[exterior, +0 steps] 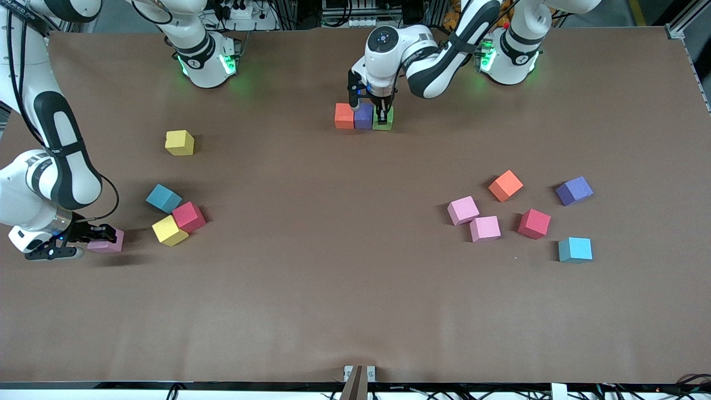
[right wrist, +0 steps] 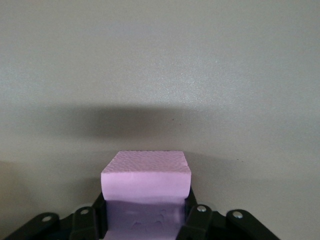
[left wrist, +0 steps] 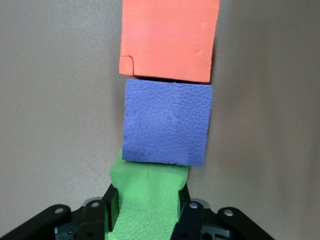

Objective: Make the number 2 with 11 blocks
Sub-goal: 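Lower and release the green cube with the left gripper while right grasps pink, then carry the pink cube toward the row with the right gripper while left reaches pink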

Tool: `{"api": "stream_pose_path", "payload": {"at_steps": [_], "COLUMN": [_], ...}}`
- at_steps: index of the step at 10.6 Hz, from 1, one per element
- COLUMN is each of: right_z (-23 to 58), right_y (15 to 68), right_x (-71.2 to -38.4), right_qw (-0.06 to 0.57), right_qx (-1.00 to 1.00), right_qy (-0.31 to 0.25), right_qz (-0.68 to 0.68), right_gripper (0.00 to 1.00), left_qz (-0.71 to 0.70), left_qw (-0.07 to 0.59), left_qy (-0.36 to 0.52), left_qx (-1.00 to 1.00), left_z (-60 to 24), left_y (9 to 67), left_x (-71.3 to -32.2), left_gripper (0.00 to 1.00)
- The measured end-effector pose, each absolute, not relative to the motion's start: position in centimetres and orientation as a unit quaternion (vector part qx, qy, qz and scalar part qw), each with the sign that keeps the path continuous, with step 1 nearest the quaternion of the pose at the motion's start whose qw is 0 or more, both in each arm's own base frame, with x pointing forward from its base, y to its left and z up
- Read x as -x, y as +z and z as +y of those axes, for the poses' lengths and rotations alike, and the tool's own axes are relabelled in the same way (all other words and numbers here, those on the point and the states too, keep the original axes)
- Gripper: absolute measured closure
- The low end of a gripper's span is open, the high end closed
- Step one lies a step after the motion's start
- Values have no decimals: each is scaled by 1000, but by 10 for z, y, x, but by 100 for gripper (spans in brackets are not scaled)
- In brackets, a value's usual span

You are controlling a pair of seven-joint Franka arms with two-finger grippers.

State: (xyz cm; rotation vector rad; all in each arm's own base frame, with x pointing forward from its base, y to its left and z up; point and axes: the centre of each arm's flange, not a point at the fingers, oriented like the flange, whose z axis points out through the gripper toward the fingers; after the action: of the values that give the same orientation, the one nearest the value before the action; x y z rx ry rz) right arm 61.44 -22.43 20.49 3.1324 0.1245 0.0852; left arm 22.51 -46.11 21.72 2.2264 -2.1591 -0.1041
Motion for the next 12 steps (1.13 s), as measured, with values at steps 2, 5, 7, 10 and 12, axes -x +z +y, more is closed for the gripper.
{"api": "stream_pose_path", "payload": {"at_steps": [2,5,7,10,12], "right_z": [-216,-182,-139,-56,4], "right_y": [226,302,323,332,342], "right_x": [-625,-653,-665,-677,-676], "right_qw": [-11,-26,-27,-49,-72], "right_qx": [-998,-996,-993,-989,-989], "right_qy": [10,2,12,16,7], "right_qz": [53,89,118,136,125], "right_gripper": [46,46,46,46,46], "left_qz": [-695,-694,-692,-677,-630], "left_qw": [21,22,19,-39,-85], "left_qy": [-32,-30,-31,-40,-54], "left_qx": [-718,-719,-721,-734,-770], "left_z": [-463,-465,-465,-464,-443], "left_y": [218,219,223,283,347], "left_x": [-226,-229,-233,-262,-311], "left_gripper": [29,0,0,0,0]}}
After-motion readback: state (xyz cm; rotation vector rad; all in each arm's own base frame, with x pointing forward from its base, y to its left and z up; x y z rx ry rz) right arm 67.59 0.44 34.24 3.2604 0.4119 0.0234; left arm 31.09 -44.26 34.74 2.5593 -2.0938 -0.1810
